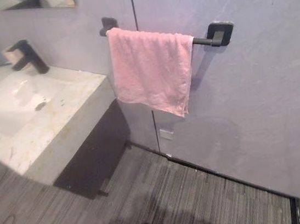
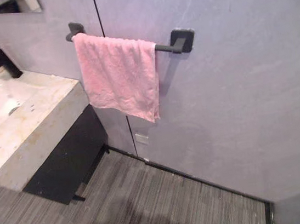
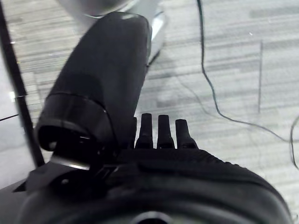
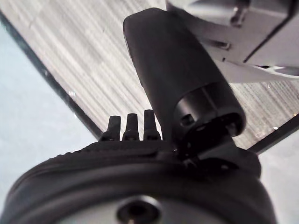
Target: Organize the bathroom.
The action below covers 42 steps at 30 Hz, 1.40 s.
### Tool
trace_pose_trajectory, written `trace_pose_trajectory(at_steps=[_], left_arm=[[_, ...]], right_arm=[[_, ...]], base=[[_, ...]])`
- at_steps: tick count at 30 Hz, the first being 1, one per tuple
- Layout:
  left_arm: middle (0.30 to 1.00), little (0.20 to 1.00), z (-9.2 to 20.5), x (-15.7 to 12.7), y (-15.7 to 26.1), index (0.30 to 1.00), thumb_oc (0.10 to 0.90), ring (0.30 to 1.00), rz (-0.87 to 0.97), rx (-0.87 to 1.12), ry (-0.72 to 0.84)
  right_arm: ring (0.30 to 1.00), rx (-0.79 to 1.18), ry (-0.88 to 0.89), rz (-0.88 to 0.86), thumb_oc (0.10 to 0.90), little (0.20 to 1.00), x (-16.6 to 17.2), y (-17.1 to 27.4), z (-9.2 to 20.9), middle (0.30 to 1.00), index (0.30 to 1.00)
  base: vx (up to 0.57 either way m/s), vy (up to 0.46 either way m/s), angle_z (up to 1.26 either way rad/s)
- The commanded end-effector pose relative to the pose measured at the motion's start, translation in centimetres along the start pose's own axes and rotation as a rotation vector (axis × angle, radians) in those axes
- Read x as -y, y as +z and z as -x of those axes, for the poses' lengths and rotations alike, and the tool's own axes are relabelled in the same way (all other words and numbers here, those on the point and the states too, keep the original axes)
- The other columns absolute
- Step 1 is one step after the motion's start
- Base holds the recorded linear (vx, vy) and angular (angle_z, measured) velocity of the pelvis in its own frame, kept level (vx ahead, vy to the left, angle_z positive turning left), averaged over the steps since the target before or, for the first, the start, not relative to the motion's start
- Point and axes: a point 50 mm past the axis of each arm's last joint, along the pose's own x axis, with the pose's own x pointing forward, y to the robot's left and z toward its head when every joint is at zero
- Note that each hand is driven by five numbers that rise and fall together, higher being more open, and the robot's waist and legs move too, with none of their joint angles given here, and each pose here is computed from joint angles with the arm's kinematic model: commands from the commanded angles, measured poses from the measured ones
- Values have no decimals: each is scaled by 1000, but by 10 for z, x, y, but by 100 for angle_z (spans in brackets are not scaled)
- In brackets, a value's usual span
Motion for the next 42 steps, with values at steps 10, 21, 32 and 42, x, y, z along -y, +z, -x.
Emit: trace_pose_trajectory(at_steps=[10,21,32,42], left_arm=[[900,900,-1,-25,13,900,800,900,113,3,85],[900,900,1,-17,-25,900,800,900,429,-166,206],[900,900,3,-32,-31,900,800,900,239,-189,178],[900,900,-1,-29,-5,900,800,900,156,-128,190]], right_arm=[[900,62,-131,-41,800,900,53,29,6,900,900],[900,54,-180,-56,800,900,58,19,4,900,900],[900,90,-161,-4,800,900,56,12,3,900,900],[900,46,-133,-72,800,900,49,5,1,900,900]], base=[[-142,27,90],[68,350,67],[172,294,13],[133,12,66]])
